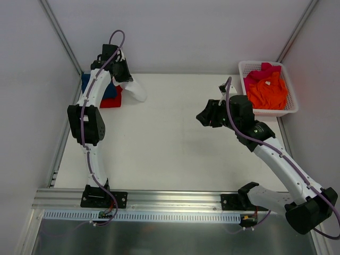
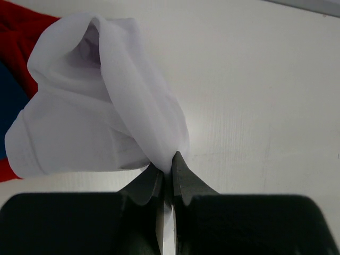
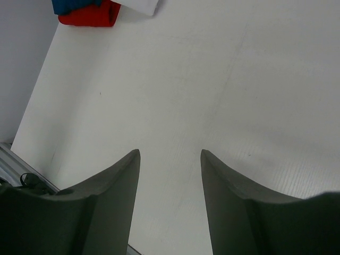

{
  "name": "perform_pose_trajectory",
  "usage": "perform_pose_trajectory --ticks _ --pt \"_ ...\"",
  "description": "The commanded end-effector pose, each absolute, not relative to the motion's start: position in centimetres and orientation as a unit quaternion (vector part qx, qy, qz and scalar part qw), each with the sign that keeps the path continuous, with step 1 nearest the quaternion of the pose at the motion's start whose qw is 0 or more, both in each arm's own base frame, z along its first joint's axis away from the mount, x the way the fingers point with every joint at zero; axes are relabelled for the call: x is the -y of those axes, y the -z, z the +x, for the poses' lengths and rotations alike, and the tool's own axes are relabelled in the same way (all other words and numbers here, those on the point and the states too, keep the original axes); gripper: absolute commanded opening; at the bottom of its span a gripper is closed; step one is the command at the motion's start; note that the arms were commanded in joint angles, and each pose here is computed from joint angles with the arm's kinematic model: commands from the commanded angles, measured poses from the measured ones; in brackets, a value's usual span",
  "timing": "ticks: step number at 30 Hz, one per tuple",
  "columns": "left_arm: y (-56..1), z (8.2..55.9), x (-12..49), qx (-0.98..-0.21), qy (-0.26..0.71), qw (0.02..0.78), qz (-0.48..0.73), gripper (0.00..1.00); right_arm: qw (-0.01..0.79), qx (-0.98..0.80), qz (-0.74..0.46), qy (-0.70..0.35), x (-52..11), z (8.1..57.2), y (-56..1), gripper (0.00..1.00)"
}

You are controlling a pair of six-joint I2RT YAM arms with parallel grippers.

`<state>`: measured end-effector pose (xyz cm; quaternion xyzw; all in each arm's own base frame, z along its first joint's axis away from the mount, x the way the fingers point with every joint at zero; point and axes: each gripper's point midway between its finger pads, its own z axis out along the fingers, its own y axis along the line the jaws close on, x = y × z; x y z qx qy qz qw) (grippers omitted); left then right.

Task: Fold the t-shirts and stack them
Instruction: Neatly place the folded tshirt to the corner

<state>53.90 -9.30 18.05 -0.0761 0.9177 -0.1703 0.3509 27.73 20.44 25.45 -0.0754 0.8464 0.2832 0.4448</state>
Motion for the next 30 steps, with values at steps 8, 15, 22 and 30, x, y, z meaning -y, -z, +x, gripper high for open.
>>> perform_pose_trajectory --ticks 8,15,22,30 --pt "-22.9 57.0 5.2 -0.901 0.147 0.405 -0.041 0.0 0.46 -0.826 -0.077 -0.317 -20.9 28.2 -26.3 0.53" --pt "-25.5 58.3 5.1 -0.885 0.139 0.444 -0.002 0.0 0.453 -0.826 -0.079 -0.325 -21.5 28.6 -25.6 0.53" --pt "-26.8 59.1 6.0 -0.873 0.163 0.46 0.011 0.0 0.446 -0.827 -0.075 -0.334 -22.0 28.9 -25.2 0.53" --pt "-25.0 60.5 3.5 -0.875 0.142 0.463 0.016 0.0 0.447 -0.823 -0.076 -0.342 -21.9 28.3 -25.3 0.53"
